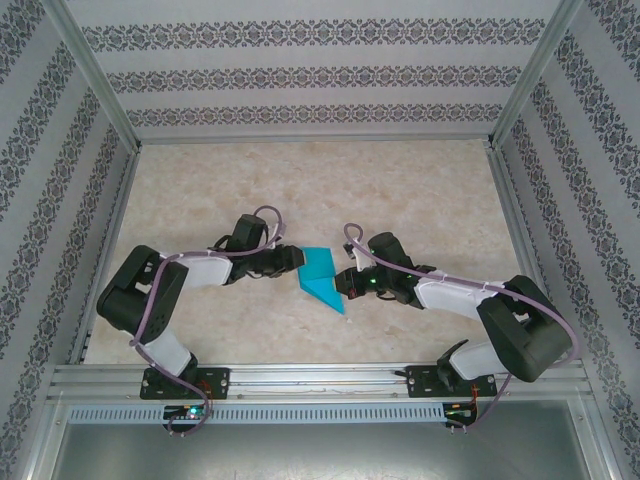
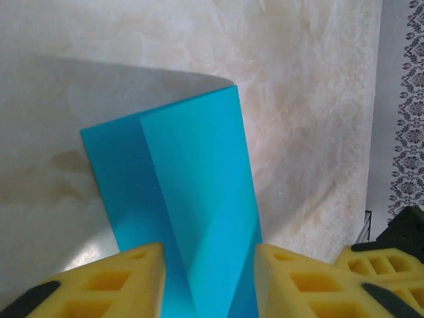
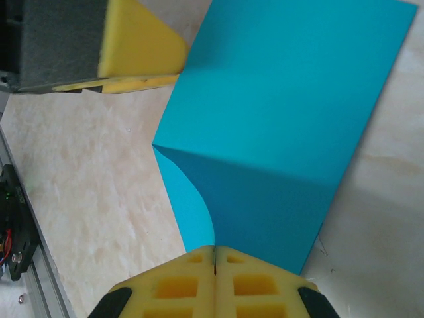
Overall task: Fold a paper plane with a square sheet of paper (fold left side to right side)
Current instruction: Fourth fold the wing at the center of the table.
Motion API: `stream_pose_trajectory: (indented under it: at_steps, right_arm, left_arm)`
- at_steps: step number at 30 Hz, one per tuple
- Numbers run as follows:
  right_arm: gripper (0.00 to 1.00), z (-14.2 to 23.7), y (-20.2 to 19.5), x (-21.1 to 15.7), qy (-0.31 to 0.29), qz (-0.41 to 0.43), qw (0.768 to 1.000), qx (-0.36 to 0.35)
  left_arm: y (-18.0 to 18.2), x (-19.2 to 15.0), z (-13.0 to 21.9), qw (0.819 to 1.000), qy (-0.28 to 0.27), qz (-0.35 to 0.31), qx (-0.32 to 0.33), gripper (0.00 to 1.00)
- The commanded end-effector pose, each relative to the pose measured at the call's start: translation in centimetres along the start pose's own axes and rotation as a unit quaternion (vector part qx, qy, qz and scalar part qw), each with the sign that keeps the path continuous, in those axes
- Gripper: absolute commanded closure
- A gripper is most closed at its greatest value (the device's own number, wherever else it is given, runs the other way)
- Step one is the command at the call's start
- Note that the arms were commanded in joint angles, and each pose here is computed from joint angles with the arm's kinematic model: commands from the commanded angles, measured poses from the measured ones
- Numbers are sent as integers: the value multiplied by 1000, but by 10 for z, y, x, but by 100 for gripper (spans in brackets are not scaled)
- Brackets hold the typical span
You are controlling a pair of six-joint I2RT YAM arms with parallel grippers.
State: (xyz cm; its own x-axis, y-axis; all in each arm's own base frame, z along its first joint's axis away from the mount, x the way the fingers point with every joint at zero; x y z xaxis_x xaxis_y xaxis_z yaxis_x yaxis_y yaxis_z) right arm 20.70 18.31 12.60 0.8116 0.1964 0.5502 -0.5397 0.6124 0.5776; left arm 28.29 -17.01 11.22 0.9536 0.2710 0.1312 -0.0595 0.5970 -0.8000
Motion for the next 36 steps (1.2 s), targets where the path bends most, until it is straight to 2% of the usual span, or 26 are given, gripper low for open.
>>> stream_pose_trajectory:
  at_steps: [1, 4, 6, 7, 9, 11, 14, 16, 21, 27, 31, 36]
  right_arm:
    - [100, 2, -1, 0, -13, -3, 1000, 5]
    - [100, 3, -3, -1, -15, -7, 1000, 2]
    - [100, 4, -4, -2, -16, -7, 1000, 0]
    - [98, 5, -4, -2, -16, -8, 1000, -2]
    - [89, 8, -4, -1, -20, -9, 1000, -10]
    - [75, 14, -2, 1, -23, -9, 999, -30]
    - [65, 28, 2, 3, -31, -3, 996, -78]
    - [61, 38, 9, 3, -31, 7, 991, -127]
    - [60, 48, 31, -2, -4, 28, 970, -240]
    - [55, 22, 68, -12, 18, 88, 948, -307]
    - [45, -7, 90, -17, 42, 144, 925, -350]
    - [41, -39, 104, -19, 77, 180, 903, -382]
  left_arm:
    - [-7, 13, -3, 1000, -11, -13, -21, 69]
    - [-5, 14, -6, 1000, -14, -13, -12, 85]
    - [-5, 15, -5, 1000, -17, -13, -11, 91]
    - [-6, 15, -5, 1000, -17, -12, -12, 95]
    - [-7, 15, -4, 1000, -19, -10, -14, 99]
    - [-8, 14, -2, 1000, -21, -5, -16, 100]
    - [-10, 12, 3, 1000, -25, 4, -14, 100]
    - [-11, 10, 5, 1000, -23, 11, -11, 100]
    - [-15, 9, 9, 1000, -21, 19, -10, 100]
    - [-19, 7, 14, 1000, -18, 18, -10, 100]
    - [-22, 6, 16, 1000, -16, 17, -10, 100]
    - [-25, 5, 17, 1000, -14, 17, -12, 100]
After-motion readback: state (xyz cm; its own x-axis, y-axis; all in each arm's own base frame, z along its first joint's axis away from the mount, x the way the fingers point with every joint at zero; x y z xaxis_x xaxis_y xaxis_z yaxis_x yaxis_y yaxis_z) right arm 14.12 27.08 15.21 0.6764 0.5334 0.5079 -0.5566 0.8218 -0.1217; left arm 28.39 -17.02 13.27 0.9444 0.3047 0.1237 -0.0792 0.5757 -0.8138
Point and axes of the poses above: each hand's point on the last joint's axis, 136 mm out from that joint toward the fingers, its own z axis back along the fingers, its own y axis along the line the jaws close on, x = y × z, the point moved 10 cm from there along z, back along the fingers, and after that the axes turned 6 degrees about z, right-handed, at the moved point
